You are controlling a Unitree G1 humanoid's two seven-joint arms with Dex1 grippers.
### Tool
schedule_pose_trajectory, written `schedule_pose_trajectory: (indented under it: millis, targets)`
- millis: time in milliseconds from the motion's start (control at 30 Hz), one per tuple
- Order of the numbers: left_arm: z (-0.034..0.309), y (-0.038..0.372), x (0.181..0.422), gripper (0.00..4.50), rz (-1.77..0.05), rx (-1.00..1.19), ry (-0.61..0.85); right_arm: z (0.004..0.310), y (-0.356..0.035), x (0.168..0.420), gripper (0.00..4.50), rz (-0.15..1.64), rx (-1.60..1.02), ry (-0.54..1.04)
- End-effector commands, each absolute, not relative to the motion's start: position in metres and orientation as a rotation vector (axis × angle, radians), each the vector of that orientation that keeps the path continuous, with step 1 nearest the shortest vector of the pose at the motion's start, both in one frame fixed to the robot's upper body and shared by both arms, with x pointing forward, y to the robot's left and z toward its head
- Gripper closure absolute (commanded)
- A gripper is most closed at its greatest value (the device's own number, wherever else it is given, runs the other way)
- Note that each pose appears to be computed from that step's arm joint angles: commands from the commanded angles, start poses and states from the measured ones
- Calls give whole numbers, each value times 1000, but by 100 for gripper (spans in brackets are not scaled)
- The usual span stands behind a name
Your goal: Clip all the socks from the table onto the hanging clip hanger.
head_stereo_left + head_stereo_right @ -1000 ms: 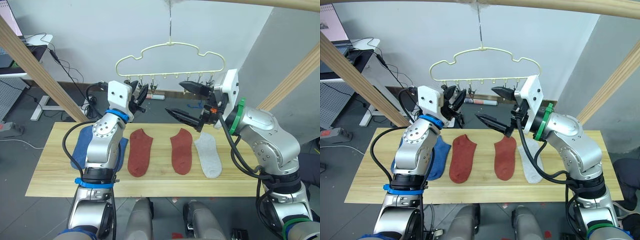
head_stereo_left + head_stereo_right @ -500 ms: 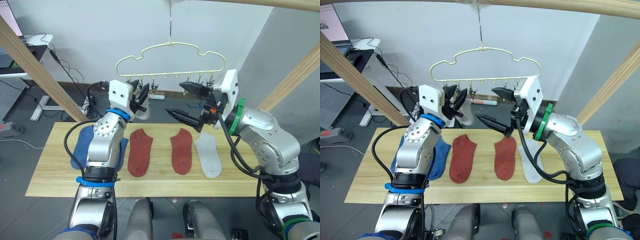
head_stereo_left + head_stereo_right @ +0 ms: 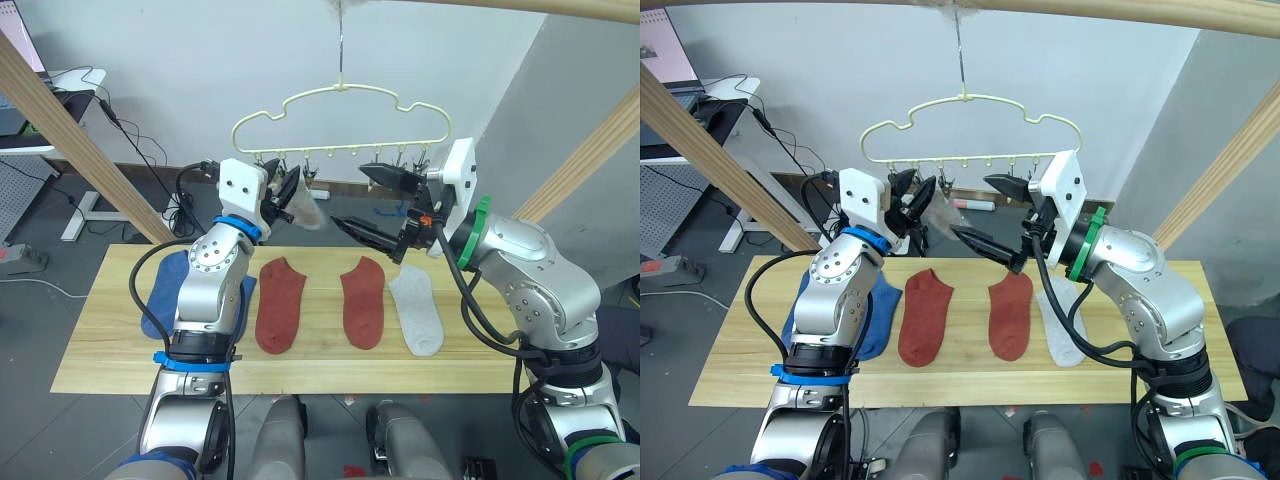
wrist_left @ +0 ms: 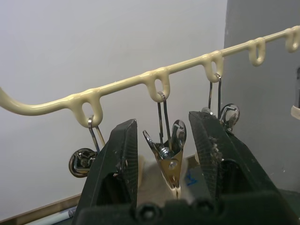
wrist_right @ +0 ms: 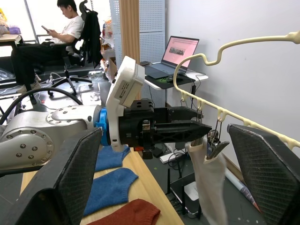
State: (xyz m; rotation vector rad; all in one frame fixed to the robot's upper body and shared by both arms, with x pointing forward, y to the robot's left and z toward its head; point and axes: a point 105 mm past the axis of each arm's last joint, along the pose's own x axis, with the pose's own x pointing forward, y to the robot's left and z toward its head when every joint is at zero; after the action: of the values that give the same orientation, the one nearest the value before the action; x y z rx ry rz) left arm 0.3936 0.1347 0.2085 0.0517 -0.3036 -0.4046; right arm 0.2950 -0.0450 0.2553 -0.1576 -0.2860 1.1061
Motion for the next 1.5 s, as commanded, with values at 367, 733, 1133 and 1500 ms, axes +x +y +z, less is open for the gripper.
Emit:
schedule_pose_trajectory:
  millis: [367,733,1133,1500]
  targets:
    - [221,128,391,258,-426,59,-352,269,-44,285,0,1120,-168,-355]
    - [223,126,391,311,-437,45,-360,268,-44,285,0,1118,-169,-354]
    - [226,127,392,440,-430,19,-355,257,-47,288,0,1095,-181,-307]
    - [230,136,384,440,-558,-5,-162,103,-123,343,0,731,-389,323]
